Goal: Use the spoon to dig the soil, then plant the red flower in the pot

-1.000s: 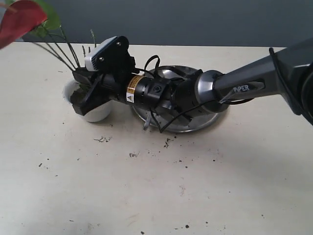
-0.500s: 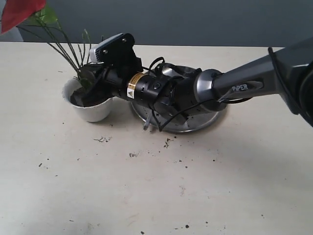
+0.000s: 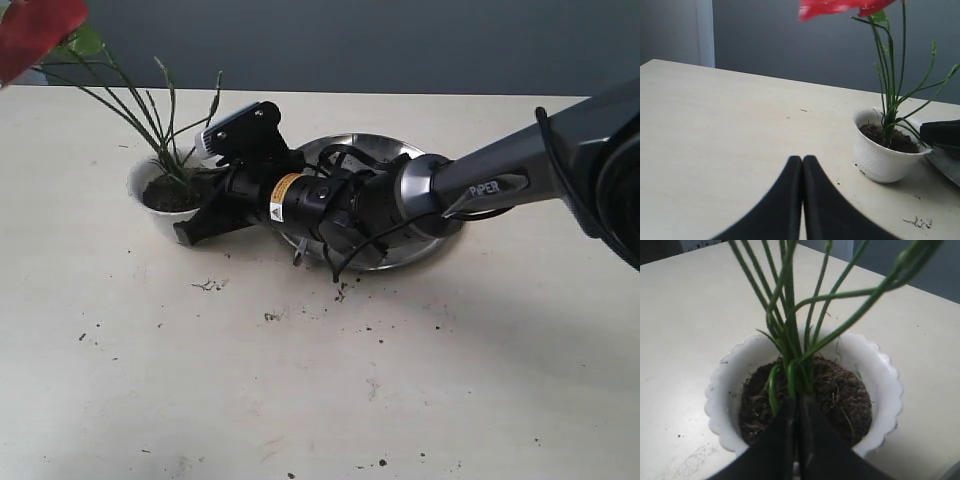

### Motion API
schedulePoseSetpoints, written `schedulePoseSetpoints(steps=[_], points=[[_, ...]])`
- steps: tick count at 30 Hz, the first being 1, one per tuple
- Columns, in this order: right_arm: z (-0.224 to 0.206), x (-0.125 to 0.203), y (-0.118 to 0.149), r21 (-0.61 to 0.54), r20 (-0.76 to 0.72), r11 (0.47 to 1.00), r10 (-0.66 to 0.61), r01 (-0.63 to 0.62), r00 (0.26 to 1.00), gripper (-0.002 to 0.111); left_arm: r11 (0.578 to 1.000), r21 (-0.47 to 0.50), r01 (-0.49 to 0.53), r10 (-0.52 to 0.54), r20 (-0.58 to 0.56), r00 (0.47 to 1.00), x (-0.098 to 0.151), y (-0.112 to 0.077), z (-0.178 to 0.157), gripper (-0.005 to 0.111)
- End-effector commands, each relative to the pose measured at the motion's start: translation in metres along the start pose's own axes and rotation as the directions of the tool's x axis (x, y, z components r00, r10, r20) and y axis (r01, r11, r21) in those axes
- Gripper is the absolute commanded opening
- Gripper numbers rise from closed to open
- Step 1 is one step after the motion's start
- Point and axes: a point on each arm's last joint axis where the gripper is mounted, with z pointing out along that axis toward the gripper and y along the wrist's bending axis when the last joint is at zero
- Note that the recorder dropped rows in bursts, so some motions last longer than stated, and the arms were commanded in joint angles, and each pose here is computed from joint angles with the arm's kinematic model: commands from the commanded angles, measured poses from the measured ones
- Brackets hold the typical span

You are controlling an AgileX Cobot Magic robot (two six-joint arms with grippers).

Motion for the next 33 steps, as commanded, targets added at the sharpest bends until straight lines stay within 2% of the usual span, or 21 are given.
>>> schedulePoseSetpoints(steps=[1, 4, 7, 18, 20, 23, 26, 33], points=[[-0.002, 0.013, -0.008, 0.042, -0.097, 0.999, 0.020, -0.015, 0.995, -0.001, 1.000, 0.002, -0.001, 0.001, 0.000, 1.000, 0.001, 0.000, 0.000, 0.000], [-0.002, 0.012, -0.009, 0.047, -0.092, 0.999, 0.031, -0.027, 0.995, -0.001, 1.000, 0.002, -0.001, 0.001, 0.000, 1.000, 0.001, 0.000, 0.000, 0.000], [-0.003, 0.008, -0.011, 0.082, -0.067, 0.992, 0.099, -0.093, 0.993, -0.001, 1.000, 0.002, -0.001, 0.001, 0.000, 1.000, 0.001, 0.000, 0.000, 0.000], [-0.003, 0.007, -0.011, 0.081, -0.059, 0.992, 0.103, -0.098, 0.993, -0.001, 1.000, 0.002, -0.001, 0.001, 0.000, 1.000, 0.001, 0.000, 0.000, 0.000], [-0.003, 0.007, -0.011, 0.082, -0.058, 0.992, 0.105, -0.100, 0.993, 0.006, 1.000, 0.002, -0.001, 0.001, 0.000, 1.000, 0.001, 0.000, 0.000, 0.000], [-0.004, 0.006, -0.012, 0.092, -0.052, 0.989, 0.123, -0.118, 0.991, 0.024, 1.000, 0.002, -0.001, 0.001, 0.000, 1.000, 0.001, 0.000, 0.000, 0.000], [-0.005, 0.003, -0.013, 0.100, -0.041, 0.986, 0.140, -0.135, 0.989, 0.038, 1.000, 0.002, -0.001, 0.001, 0.000, 1.000, 0.001, 0.000, 0.000, 0.000], [-0.014, -0.021, -0.014, 0.100, 0.047, 0.982, 0.153, -0.157, 0.987, 0.040, 1.000, 0.002, -0.001, 0.001, 0.000, 1.000, 0.001, 0.000, 0.000, 0.000]])
